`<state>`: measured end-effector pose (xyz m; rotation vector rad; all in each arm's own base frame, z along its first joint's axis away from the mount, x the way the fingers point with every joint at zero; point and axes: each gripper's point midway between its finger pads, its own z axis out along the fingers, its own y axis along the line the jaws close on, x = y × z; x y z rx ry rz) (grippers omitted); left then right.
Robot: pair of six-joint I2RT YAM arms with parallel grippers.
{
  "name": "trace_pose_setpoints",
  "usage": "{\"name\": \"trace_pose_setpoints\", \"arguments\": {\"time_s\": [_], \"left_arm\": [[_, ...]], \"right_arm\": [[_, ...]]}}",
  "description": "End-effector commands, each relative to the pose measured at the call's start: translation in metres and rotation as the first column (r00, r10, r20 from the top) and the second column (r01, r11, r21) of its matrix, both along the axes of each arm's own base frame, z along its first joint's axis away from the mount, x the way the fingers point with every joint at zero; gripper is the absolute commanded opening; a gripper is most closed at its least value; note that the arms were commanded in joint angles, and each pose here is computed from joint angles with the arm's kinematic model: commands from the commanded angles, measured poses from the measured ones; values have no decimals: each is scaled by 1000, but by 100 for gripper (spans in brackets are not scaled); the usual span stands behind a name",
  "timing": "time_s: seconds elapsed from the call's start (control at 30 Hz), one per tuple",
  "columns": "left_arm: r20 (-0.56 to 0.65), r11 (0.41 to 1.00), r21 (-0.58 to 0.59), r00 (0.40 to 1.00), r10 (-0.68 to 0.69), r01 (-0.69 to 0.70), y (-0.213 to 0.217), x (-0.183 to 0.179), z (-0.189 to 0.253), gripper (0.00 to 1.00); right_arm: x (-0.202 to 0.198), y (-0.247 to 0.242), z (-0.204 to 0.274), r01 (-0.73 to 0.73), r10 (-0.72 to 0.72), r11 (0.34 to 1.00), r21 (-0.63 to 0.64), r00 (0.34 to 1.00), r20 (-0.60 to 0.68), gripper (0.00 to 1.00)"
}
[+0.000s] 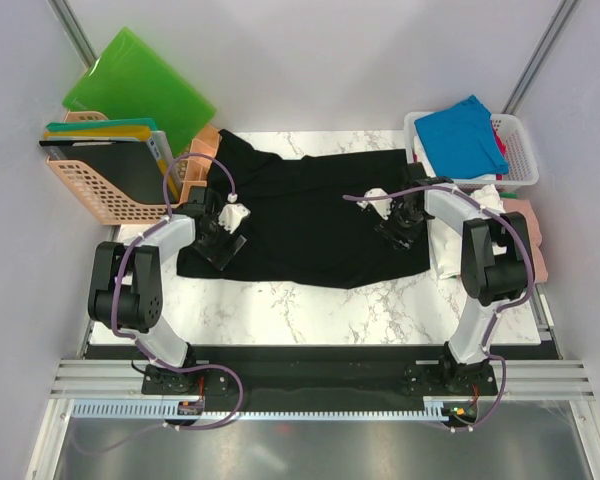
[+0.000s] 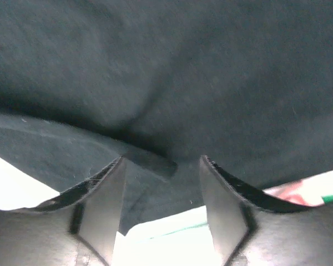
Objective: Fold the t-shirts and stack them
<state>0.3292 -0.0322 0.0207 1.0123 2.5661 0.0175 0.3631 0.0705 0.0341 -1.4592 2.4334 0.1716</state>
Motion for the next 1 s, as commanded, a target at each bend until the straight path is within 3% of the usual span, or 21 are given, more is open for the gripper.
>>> {"name": "trace_pose_setpoints", "arguments": {"time_s": [0.0,0.07,0.1,0.13,0.73,0.77,0.8,0.83,0.87,0.97], "left_arm": [[-24,1000,17,1000,16,-15,0,0,-18,100],[-22,1000,23,1000,16,-16,1,0,-17,100],[-22,1000,24,1000,12,-11,1,0,-17,100],[-18,1000,26,1000,12,-11,2,0,-16,100],[-26,1000,23,1000,5,-4,1,-2,-19,100],[-25,1000,21,1000,6,-5,1,-2,-18,100],[-27,1000,20,1000,5,-5,0,-2,-19,100],[-24,1000,19,1000,5,-5,0,-1,-18,100],[-25,1000,20,1000,7,-7,0,-1,-18,100],[-28,1000,19,1000,7,-6,0,-2,-19,100]], "right_arm": [[11,18,5,-15,14,999,48,1000,22,54],[11,16,6,-9,8,999,39,1000,22,33],[10,15,6,-9,8,999,33,1000,22,8],[8,13,5,-8,8,1000,24,1000,20,0],[7,-46,62,55,-41,995,-83,986,161,0],[5,-46,59,57,-43,995,-84,987,152,4],[3,-45,56,53,-42,995,-81,990,136,14],[-2,-41,50,41,-34,997,-60,994,106,28],[-5,-38,48,35,-31,998,-47,995,92,55],[-12,-29,39,23,-23,1000,-5,998,57,73]]}}
